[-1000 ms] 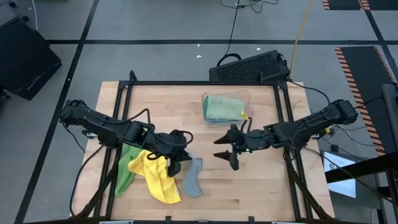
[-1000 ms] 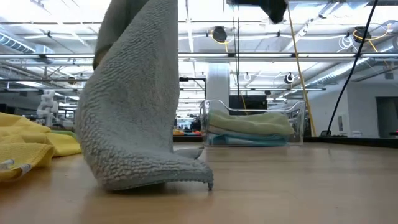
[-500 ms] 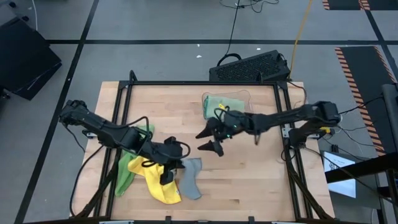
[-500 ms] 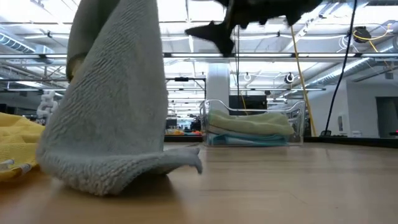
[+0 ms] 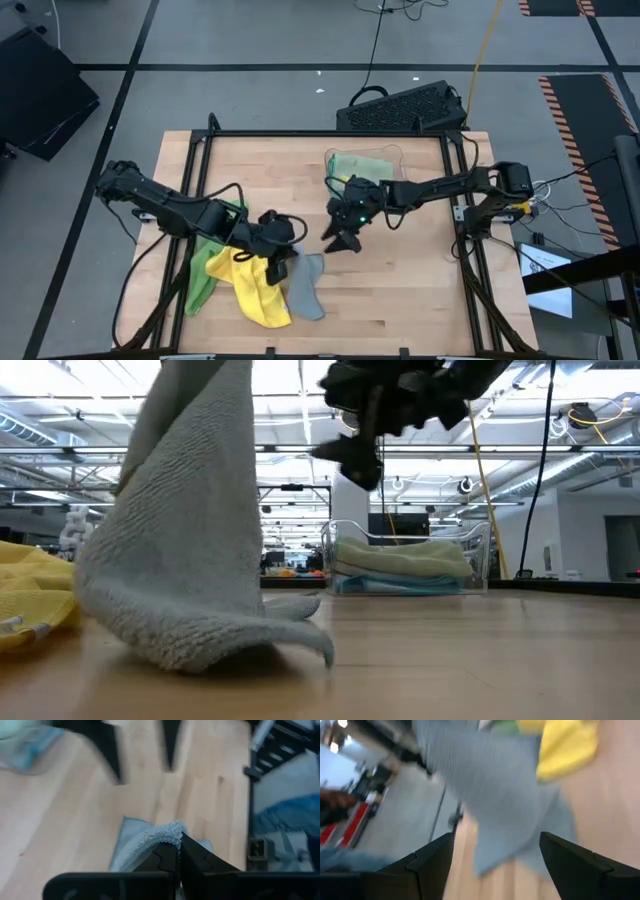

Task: Fold microfiber towels
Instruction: Fold the gray towel

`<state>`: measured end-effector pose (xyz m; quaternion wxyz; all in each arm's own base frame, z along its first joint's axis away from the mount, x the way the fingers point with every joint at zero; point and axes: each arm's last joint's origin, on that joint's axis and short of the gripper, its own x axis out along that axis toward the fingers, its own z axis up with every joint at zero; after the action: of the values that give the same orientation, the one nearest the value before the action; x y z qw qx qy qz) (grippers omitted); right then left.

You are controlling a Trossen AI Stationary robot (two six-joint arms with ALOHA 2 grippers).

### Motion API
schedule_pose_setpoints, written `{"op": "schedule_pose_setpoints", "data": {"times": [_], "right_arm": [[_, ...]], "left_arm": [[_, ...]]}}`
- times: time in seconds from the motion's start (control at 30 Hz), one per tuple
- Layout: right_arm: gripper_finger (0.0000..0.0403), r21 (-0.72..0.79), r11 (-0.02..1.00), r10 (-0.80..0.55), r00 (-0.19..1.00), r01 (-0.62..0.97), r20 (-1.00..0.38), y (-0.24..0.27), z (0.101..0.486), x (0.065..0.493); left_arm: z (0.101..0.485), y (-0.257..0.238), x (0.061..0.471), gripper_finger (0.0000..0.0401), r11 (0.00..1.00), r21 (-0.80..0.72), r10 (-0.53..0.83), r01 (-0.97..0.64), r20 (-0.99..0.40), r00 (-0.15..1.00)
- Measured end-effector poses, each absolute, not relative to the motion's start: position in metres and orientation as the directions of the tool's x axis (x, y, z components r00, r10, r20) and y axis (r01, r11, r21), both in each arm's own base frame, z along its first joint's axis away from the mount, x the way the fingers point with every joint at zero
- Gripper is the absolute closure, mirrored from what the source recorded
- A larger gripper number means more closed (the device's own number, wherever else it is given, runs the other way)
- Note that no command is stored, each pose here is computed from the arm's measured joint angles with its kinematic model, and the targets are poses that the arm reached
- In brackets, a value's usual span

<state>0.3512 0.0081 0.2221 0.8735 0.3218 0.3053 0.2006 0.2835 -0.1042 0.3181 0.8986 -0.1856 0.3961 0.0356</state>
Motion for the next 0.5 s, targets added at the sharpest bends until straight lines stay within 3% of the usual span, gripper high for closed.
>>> {"op": "schedule_pose_setpoints", "data": {"times": [0.23,0.5], "right_arm": [[0.0134,0.798,0.590,0.690,0.589,-0.123,-0.420,0.031,0.214,0.324],[0.0142,0.802,0.577,0.535,0.669,0.158,-0.517,0.053,0.193,0.283]], "left_arm": [[0.318,-0.084,0.290,0.0391,0.884,-0.305,0.034,-0.355,-0.715,0.698],[0.323,-0.074,0.297,0.0391,0.861,-0.335,0.069,-0.384,-0.670,0.739]]}}
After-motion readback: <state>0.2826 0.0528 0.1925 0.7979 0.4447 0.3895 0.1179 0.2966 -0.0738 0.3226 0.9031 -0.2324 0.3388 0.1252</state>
